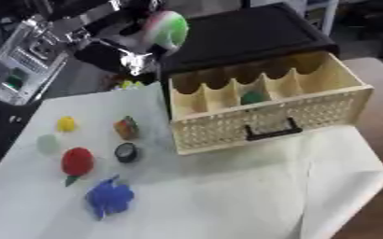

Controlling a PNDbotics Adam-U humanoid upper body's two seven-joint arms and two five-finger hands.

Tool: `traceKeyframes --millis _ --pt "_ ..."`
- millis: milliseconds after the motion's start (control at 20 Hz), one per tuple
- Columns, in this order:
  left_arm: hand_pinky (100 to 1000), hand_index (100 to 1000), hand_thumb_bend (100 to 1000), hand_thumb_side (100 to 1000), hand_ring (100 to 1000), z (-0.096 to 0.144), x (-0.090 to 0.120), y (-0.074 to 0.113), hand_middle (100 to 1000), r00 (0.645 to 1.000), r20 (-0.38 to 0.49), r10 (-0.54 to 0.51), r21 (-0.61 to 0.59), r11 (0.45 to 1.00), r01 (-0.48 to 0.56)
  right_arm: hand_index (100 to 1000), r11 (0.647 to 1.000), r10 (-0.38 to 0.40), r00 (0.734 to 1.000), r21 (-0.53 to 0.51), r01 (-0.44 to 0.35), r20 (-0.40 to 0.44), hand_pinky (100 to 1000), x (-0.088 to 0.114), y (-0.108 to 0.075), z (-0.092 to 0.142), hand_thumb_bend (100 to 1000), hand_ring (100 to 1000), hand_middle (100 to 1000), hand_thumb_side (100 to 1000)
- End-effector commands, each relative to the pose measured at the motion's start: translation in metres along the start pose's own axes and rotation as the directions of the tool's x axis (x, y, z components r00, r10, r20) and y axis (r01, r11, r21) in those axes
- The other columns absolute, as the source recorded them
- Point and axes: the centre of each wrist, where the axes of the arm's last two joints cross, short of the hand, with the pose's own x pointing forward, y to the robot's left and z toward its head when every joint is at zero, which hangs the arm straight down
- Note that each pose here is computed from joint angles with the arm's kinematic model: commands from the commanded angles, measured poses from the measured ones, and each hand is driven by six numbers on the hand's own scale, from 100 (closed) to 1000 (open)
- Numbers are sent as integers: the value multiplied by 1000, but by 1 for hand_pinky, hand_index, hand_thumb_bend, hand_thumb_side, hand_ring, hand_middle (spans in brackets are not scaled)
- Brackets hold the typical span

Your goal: Pick up objects from table and place into drawer.

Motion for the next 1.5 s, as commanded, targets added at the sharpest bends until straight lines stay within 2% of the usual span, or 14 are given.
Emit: traceKeyframes --millis 50,300,550,800,1200,1250,1400,1500 --pt "100 551 100 257 341 -7 3 9 339 1000 14 -9 32 999 9 799 1000 -20 999 7 20 35 367 9 1 -6 100 545 558 586" --pt "100 559 100 255 344 -11 -2 2 341 1000 -3 6 39 999 -6 798 999 -43 998 14 42 41 369 11 5 -8 100 545 558 579" --pt "104 587 100 254 359 -11 -8 -2 357 1000 -18 -21 50 998 22 798 998 -57 998 18 56 38 370 12 8 -9 100 545 558 574" --pt "157 689 100 251 419 -11 -11 -6 423 998 -18 -59 54 997 60 798 998 -63 997 18 62 35 371 12 8 -9 100 545 558 570" --pt "212 805 100 247 489 -7 -17 -13 489 987 -34 -156 69 985 158 797 998 -68 997 18 67 30 371 12 9 -8 100 544 557 568" --pt "235 837 100 246 512 -7 -18 -15 519 986 -33 -163 65 984 165 797 998 -68 997 17 67 30 370 12 9 -8 100 544 557 568" --pt "270 853 100 269 554 -6 -19 -19 563 985 -25 -173 43 984 174 797 998 -66 997 15 65 29 369 12 9 -8 100 543 557 568" --pt "342 894 100 286 629 -6 -19 -19 652 983 -24 -182 29 983 182 798 998 -67 997 14 66 30 370 12 9 -8 100 543 557 568"
